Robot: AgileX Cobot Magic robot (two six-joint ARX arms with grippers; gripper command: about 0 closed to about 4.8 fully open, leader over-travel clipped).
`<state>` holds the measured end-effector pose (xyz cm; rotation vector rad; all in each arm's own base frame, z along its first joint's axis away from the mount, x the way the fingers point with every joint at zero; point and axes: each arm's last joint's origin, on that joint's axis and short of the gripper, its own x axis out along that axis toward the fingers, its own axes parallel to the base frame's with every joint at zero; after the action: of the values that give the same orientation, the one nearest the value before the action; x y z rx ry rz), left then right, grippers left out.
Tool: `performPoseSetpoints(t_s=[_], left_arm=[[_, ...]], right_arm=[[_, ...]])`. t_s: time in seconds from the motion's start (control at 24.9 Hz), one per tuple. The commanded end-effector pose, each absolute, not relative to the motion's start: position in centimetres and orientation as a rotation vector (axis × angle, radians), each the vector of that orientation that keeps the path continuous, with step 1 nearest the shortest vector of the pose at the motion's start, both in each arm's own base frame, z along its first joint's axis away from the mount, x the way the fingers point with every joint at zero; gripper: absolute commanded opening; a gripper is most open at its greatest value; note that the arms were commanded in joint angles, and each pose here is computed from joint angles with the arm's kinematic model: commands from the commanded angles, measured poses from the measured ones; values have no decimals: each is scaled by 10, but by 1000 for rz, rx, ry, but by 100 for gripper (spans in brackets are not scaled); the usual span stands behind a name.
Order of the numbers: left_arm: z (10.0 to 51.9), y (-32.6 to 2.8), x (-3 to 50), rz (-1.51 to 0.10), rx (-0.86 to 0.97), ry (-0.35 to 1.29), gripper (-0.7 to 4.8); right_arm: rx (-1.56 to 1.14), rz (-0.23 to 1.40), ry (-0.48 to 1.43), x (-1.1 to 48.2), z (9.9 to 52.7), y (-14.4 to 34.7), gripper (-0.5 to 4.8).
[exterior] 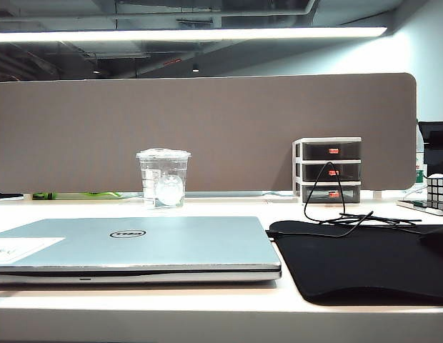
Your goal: Pick up the coffee cup and place it over the laptop.
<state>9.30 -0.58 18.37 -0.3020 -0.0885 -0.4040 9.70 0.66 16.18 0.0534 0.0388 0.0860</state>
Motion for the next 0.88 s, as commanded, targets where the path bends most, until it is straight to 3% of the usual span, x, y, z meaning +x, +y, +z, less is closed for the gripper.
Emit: performPoseSetpoints(t_s=[0.04, 0.36, 0.6, 0.68, 0.72, 0.8, 0.88], left_arm=[[201, -6, 89, -422, -288, -137, 205], [239, -5, 109, -432, -249, -168, 206], [243, -3, 165, -486, -183, -146, 231], [233, -1, 183, -491, -162, -144, 297], [224, 0, 195, -489, -138, -147, 383], [213, 1, 213, -485, -125, -132, 479], [202, 2, 232, -504, -131, -90, 479]], right_arm=[[56, 88, 25, 97, 162, 7, -5], [56, 88, 25, 97, 162, 7, -6], [56, 88, 26, 97, 162, 7, -5], [56, 88, 29, 97, 162, 7, -6], [56, 88, 32, 97, 161, 7, -5], [56, 87, 41, 97, 160, 7, -5], [55, 86, 60, 97, 159, 7, -5]])
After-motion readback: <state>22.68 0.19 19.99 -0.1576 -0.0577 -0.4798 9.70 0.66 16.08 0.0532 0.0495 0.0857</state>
